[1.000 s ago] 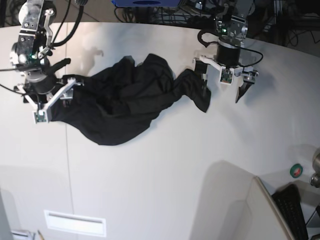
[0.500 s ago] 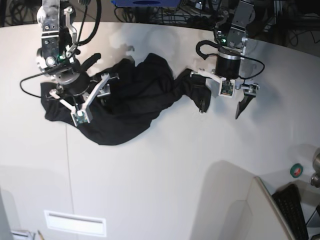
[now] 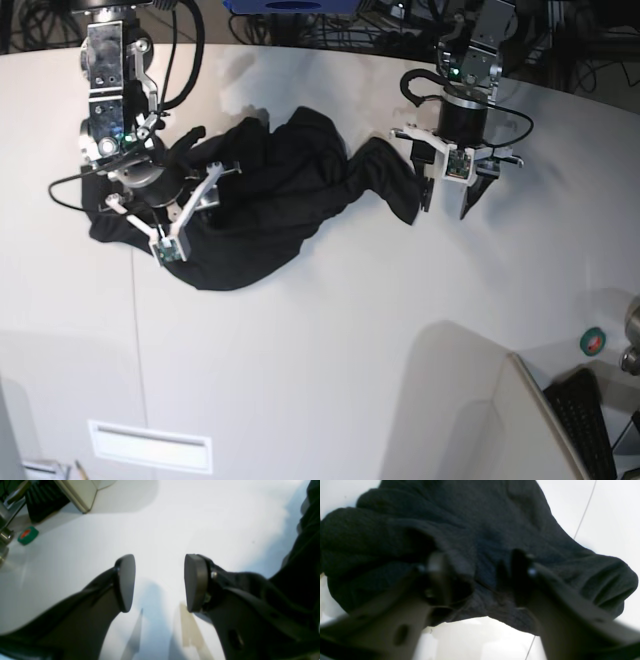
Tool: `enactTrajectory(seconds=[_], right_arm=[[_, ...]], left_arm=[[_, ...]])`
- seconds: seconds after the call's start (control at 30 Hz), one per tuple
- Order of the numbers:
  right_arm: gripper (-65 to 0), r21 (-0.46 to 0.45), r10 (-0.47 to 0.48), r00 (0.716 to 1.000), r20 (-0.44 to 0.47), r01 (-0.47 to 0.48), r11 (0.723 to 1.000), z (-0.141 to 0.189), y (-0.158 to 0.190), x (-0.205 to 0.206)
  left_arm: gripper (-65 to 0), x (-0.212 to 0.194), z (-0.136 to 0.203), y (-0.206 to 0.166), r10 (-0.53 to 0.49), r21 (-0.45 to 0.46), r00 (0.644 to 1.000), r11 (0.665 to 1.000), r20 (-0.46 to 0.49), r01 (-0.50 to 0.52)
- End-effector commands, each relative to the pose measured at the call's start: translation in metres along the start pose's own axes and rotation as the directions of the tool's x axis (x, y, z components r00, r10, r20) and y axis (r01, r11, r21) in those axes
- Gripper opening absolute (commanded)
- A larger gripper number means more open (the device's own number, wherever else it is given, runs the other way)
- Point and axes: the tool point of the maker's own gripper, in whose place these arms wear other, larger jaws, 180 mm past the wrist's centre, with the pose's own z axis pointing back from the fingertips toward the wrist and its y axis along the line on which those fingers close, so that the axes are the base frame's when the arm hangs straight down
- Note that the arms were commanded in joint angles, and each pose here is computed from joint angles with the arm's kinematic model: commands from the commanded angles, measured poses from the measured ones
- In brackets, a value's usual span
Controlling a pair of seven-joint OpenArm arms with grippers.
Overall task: Layout the t-shirt on the table in an organized manner, then fold the t-shirt properly
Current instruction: 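Lift the shirt with both grippers and shake it open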
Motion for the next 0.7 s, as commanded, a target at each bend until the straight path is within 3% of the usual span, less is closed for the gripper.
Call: enactTrajectory(seconds=[0.0,0.07,0.17,0.27,0.4,0.57,0.67], right_arm=[[-46.8,0.000,-0.002,1.000,0.028,0.002,1.000,0.003,0.000,0.006],[-65.0,0.002,-0.004,1.000,0.019,0.004,1.000,0.005,0.001,0.001],[-65.0,0.008,-0.012,1.000,0.007,0.011,1.000,0.006,0.004,-0.005],[-65.0,0.008,-0.012,1.000,0.006,0.012,1.000,0.006,0.005,-0.006],[-65.0,0.008,-0.012,1.000,0.006,0.012,1.000,0.006,0.005,-0.006],[-65.0,0.006,-0.009,1.000,0.005,0.009,1.000,0.006,0.004,-0.006],[-65.0,0.006,-0.009,1.000,-0.005,0.009,1.000,0.007,0.004,-0.011]], left_arm=[[-30.6,0.014,0.001,0.002,-0.003,0.005,0.999,1.000,0.052,0.003],[-24.5,0.017,0.003,0.002,0.001,0.005,0.998,1.000,0.060,-0.001],[-11.5,0.013,0.008,-0.001,0.003,-0.003,0.999,1.000,0.048,-0.003],[-4.6,0.009,0.013,-0.014,0.008,-0.038,0.999,0.999,0.037,-0.006],[-4.1,0.012,0.017,-0.045,0.012,-0.127,0.999,0.992,0.044,-0.006],[-3.6,0.019,0.015,-0.055,0.027,-0.145,0.998,0.989,0.060,-0.018],[-3.3,0.015,0.015,-0.051,0.109,-0.135,0.994,0.985,0.030,-0.104]])
